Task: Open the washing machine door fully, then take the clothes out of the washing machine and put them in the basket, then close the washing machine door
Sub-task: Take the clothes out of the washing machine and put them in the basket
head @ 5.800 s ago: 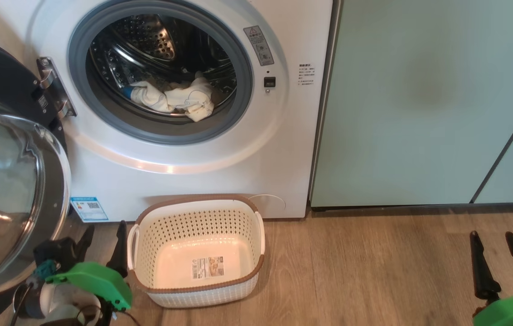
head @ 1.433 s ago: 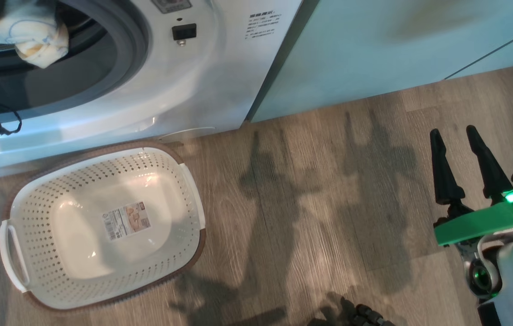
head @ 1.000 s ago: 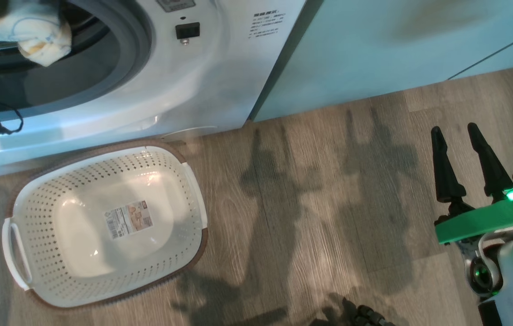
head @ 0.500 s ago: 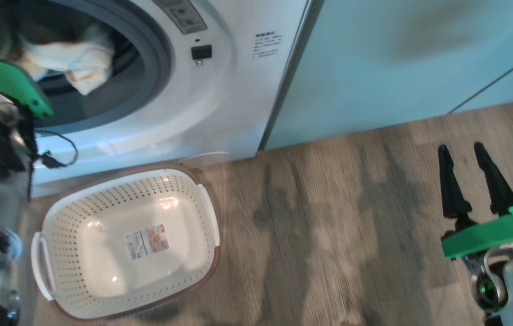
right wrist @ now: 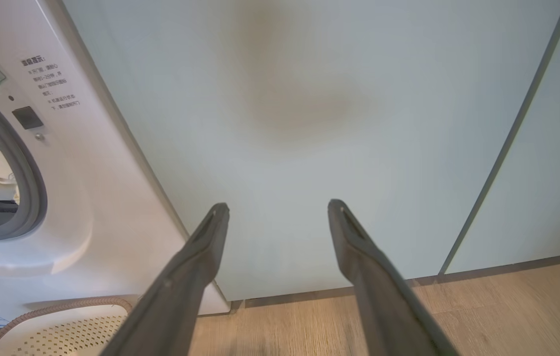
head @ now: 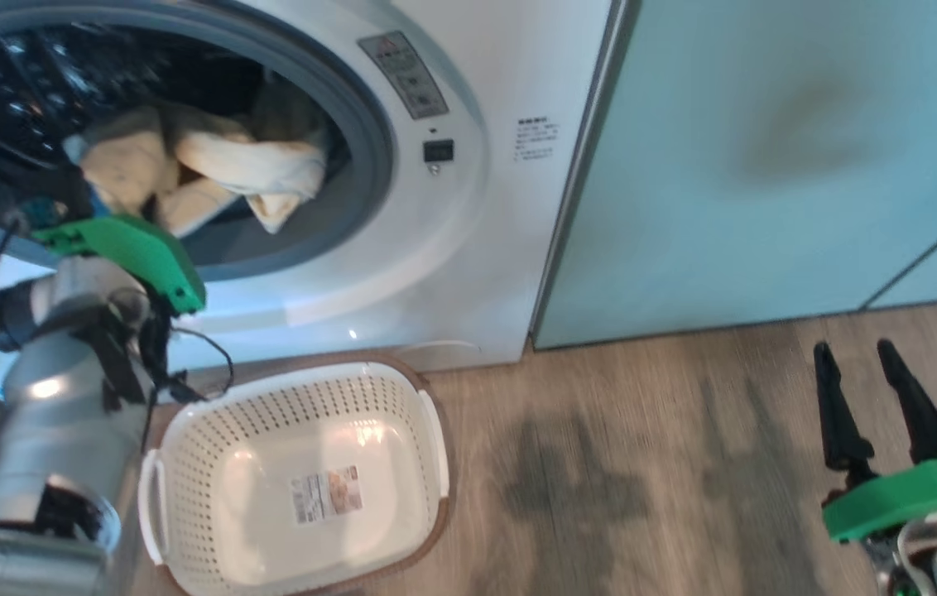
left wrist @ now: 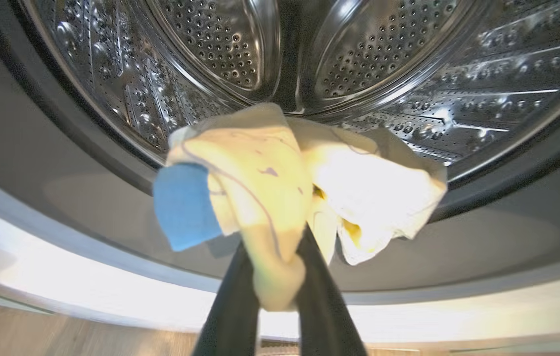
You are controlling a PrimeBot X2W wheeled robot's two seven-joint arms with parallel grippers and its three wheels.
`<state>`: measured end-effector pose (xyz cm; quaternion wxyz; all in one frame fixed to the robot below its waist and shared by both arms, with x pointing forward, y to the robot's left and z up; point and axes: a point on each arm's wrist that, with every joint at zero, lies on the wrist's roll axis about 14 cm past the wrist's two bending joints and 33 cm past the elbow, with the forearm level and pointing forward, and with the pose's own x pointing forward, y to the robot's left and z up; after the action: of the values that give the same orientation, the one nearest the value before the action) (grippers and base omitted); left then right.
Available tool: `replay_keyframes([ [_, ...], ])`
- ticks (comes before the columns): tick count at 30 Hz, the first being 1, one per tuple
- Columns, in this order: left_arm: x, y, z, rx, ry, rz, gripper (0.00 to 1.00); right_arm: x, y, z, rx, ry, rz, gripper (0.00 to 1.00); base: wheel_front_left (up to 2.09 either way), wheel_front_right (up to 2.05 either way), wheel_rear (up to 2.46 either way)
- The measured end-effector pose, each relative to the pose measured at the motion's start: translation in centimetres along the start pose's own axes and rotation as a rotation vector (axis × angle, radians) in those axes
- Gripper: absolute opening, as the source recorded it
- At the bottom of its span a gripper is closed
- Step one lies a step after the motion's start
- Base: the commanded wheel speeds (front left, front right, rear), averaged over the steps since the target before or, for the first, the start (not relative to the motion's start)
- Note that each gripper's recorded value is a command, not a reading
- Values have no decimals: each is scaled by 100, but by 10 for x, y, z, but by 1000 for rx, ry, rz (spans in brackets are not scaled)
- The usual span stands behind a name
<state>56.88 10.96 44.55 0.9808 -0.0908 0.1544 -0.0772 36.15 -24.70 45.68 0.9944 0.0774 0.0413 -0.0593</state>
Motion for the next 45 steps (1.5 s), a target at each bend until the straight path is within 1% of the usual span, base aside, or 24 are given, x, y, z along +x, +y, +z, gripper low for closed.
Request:
replay_keyframes([
  [6,-35,-10,1,12,-20,-49,0,-16,5,3,2,-12,26,100,0,0,0],
  [12,-71,-21,-19,20,19,-95,0,-31,6,4,6,-24,39,100,0,0,0],
  [19,-104,-37,-39,-9,54,-151,0,-40,12,4,11,-31,60,100,0,0,0],
  [26,-145,-51,-87,-30,184,-203,0,-38,19,8,9,-42,83,100,0,0,0],
  [31,-163,-62,-111,-44,274,-228,0,-37,18,6,6,-35,82,100,0,0,0],
  [37,-173,-68,-139,-23,394,-241,0,-35,16,4,1,-26,80,100,0,0,0],
  [45,-177,-78,-176,-31,533,-271,0,-33,11,-4,-10,5,65,100,0,0,0],
])
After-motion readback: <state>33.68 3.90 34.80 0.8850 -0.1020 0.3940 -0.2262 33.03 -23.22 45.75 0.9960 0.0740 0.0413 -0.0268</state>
